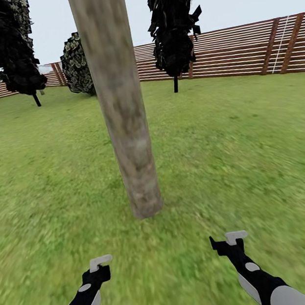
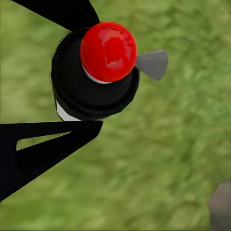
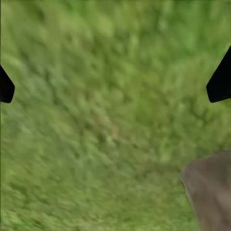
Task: In the garden, pick up the pesticide atomizer on the floor and spray pesticide onto both trees until each tree trunk is fully covered.
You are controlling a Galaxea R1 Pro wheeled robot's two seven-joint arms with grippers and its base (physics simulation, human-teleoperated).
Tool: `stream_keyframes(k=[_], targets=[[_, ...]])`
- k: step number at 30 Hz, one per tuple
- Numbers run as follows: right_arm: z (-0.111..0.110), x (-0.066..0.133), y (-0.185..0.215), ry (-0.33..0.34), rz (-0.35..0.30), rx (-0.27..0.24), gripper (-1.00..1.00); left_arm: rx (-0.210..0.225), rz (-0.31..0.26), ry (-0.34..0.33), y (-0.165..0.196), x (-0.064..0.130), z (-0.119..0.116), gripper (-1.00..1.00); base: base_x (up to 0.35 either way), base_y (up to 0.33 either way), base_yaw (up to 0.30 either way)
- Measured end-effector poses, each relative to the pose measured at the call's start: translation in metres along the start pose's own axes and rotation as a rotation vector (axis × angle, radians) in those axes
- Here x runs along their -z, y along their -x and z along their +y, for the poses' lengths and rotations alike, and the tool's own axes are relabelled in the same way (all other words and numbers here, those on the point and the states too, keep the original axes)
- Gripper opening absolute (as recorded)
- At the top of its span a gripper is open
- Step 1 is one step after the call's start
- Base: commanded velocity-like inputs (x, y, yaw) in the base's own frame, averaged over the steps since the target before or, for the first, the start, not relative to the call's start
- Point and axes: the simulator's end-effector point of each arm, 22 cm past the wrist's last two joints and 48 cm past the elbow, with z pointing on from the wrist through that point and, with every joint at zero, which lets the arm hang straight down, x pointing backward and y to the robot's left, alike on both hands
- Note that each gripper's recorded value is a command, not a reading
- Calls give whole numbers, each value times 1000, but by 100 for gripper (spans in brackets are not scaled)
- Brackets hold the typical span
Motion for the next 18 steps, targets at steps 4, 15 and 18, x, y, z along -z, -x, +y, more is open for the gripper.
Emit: stream_keyframes(k=[4,15,18], targets=[[6,0,0,8,0,-5,100,-1,-1,-1,0,0,0,-100,34,0,0],[51,4,-4,165,0,210,100,-302,-3,-202,-5,4,-45,-100,2,0,0],[79,9,-10,272,7,256,100,-363,12,-263,-12,7,-51,-100,0,0,0]])
